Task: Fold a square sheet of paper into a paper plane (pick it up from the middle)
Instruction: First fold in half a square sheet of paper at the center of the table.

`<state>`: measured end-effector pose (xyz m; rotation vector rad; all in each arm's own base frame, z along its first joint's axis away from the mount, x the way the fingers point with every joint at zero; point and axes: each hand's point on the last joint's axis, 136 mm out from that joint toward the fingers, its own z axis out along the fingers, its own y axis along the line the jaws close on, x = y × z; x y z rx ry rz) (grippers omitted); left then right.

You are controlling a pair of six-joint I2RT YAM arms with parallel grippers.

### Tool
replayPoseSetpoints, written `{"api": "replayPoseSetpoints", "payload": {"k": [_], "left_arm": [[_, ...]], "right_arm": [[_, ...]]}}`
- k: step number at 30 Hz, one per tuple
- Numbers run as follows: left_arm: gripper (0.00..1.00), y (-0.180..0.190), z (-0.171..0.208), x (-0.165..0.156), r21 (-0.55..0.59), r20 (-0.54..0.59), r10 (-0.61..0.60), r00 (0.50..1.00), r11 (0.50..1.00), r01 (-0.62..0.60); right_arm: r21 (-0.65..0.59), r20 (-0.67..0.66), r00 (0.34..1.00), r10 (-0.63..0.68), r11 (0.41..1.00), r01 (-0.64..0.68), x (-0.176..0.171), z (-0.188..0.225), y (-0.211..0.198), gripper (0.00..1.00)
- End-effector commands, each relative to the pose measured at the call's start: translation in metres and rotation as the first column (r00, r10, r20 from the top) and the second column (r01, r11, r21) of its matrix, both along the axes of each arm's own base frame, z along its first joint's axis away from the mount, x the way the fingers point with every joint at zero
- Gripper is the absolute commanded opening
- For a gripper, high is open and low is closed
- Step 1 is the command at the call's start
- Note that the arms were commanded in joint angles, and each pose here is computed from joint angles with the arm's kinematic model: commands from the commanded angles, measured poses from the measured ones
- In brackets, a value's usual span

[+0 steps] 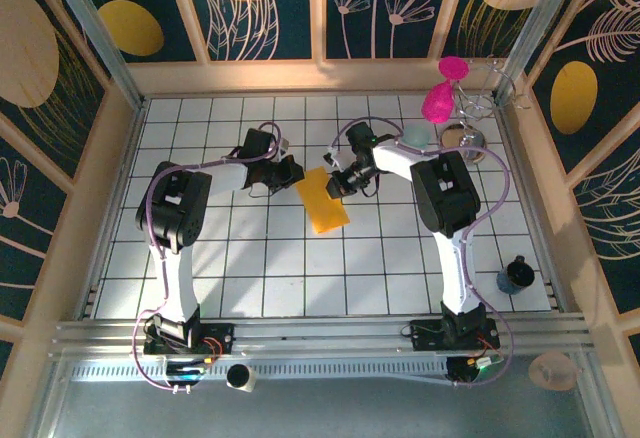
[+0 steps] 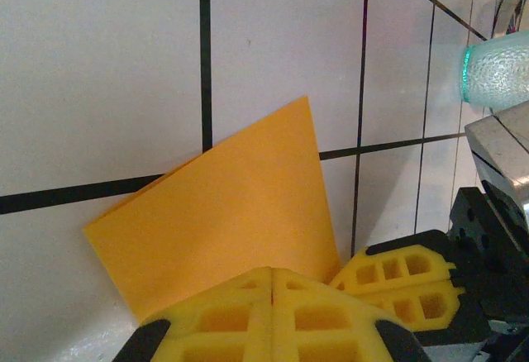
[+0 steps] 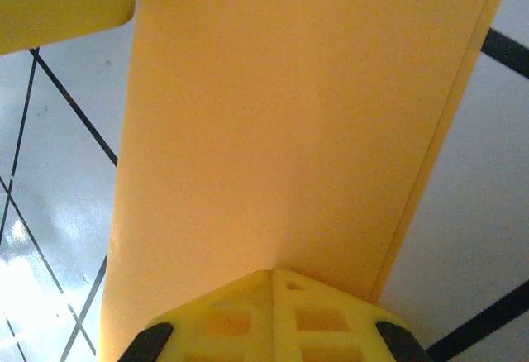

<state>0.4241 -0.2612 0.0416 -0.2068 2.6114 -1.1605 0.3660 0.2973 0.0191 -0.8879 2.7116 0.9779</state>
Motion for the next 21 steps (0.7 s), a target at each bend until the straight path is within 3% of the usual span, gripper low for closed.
{"api": "replayPoseSetpoints", "payload": {"k": [1,7,12,17,21], "left_arm": [[0.05,0.0,-0.012,-0.007,0.017,-0.041,-0.002,0.999,1.0,0.002],[0.05,0.004,-0.023,-0.011,0.048,-0.061,0.004,0.998,0.999,-0.001],[0.05,0.004,-0.025,-0.013,0.047,-0.063,0.007,0.998,0.999,-0.004],[0.05,0.004,-0.026,-0.014,0.044,-0.063,0.008,0.998,0.999,-0.006],[0.05,0.003,-0.023,-0.013,0.042,-0.054,0.008,0.998,0.999,-0.006]], "right_arm": [[-0.007,-0.047,0.999,-0.01,1.0,0.01,-0.013,0.007,0.001,0.05],[0.104,-0.062,0.985,-0.158,0.981,0.164,0.001,0.052,0.019,0.09],[0.119,-0.193,0.931,-0.311,0.934,0.337,-0.01,0.051,0.035,0.1],[0.133,-0.244,0.919,-0.31,0.928,0.349,-0.032,0.049,0.066,0.07],[0.094,-0.268,0.899,-0.346,0.919,0.382,-0.031,0.032,0.072,0.04]]}}
